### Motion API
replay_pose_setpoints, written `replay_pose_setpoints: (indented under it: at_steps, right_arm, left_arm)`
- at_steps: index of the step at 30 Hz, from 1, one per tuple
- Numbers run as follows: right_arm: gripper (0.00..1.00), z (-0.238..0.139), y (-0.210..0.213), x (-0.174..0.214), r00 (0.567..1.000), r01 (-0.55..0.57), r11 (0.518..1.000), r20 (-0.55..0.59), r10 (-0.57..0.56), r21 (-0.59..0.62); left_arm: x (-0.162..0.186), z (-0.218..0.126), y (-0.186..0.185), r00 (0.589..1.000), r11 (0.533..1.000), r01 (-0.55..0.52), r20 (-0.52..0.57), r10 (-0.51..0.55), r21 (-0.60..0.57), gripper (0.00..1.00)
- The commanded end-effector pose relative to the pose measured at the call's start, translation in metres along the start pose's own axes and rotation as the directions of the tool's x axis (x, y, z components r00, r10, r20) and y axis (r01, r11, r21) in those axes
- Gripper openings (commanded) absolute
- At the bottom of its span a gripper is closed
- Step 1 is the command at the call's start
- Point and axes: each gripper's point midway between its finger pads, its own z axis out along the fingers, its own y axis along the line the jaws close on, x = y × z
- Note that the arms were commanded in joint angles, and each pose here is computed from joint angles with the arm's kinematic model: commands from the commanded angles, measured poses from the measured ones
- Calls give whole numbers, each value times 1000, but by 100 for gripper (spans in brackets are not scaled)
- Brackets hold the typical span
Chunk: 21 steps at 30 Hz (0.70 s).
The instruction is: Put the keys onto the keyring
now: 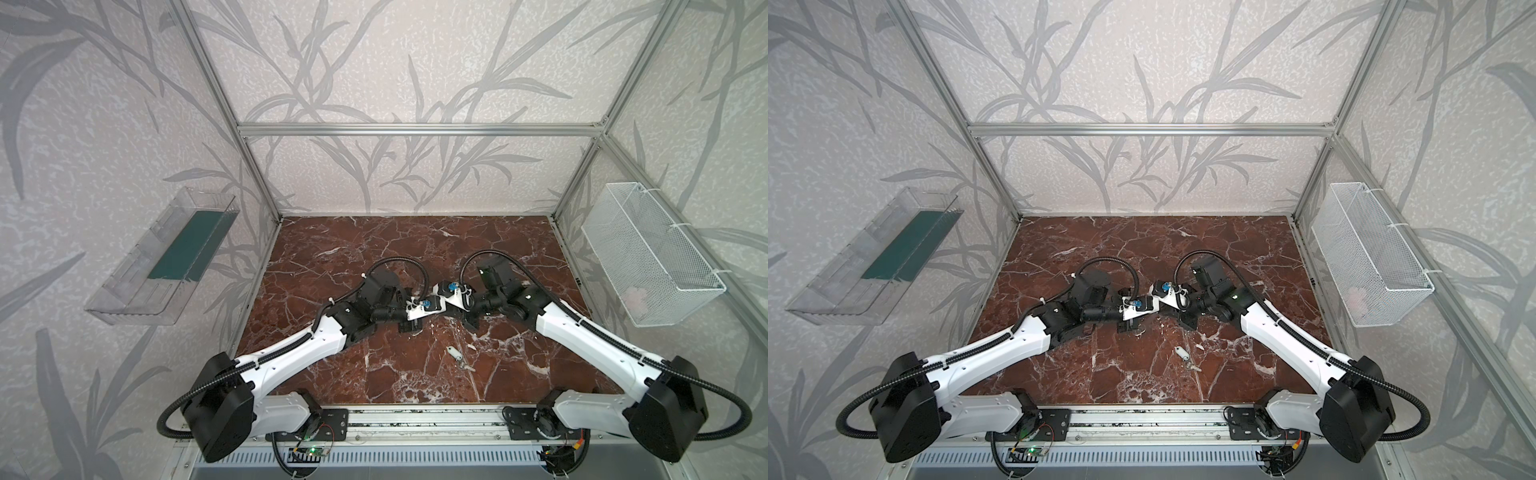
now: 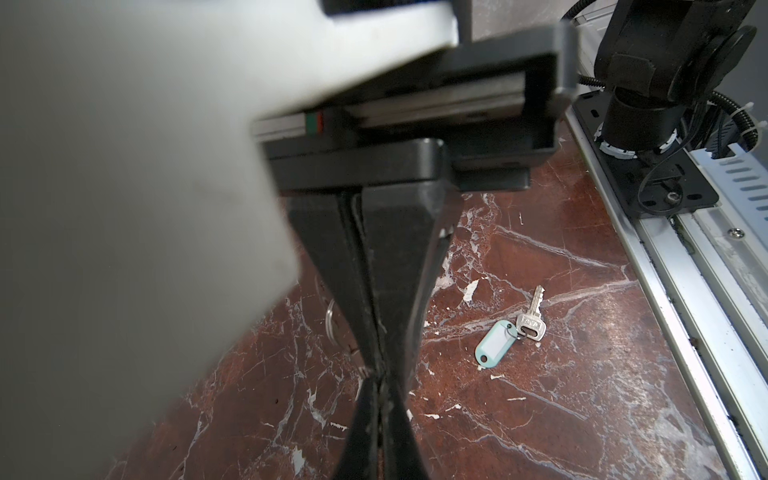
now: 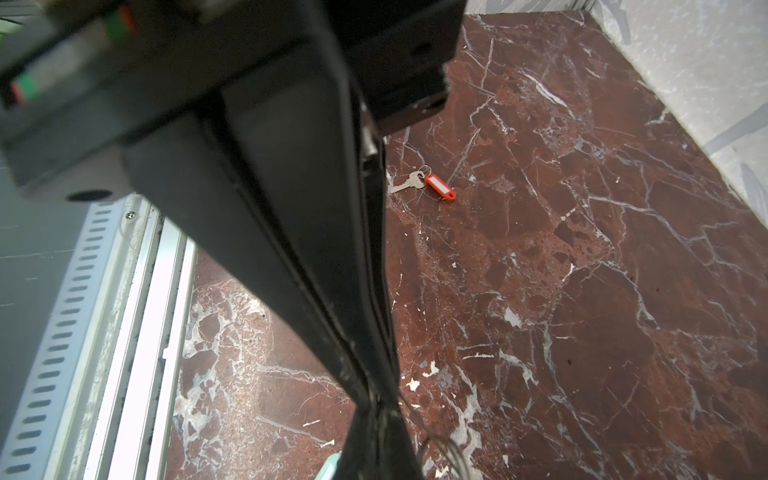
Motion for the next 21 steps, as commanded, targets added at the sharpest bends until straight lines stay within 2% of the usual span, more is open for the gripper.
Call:
replay_pose_setpoints:
  at_steps: [1,4,8,15,21]
  right_arm:
    - [18,-19,-16,-28,996,53,992,67,-61,117]
    - [27,-27,-24,-21,993,17,983,108,-37,181]
    - [28,-40,-27,-18,980,-43,972,197,-4,230]
    - [26,-41,-18,-19,955,-125,976,288,69,180]
    - [23,-42,-12,-31,926,-151,981,365,97,121]
  left_arm:
    - [-7,-1,4,996,996,82,19,-81,-21,0]
    - [-17,-8,13,990,989,121,85,-113,-84,0]
    - [-30,-16,18,973,979,177,165,-159,-98,0]
    - [-50,-24,28,927,960,258,308,-214,-112,0]
    - [-62,-27,36,885,944,314,392,-251,-104,0]
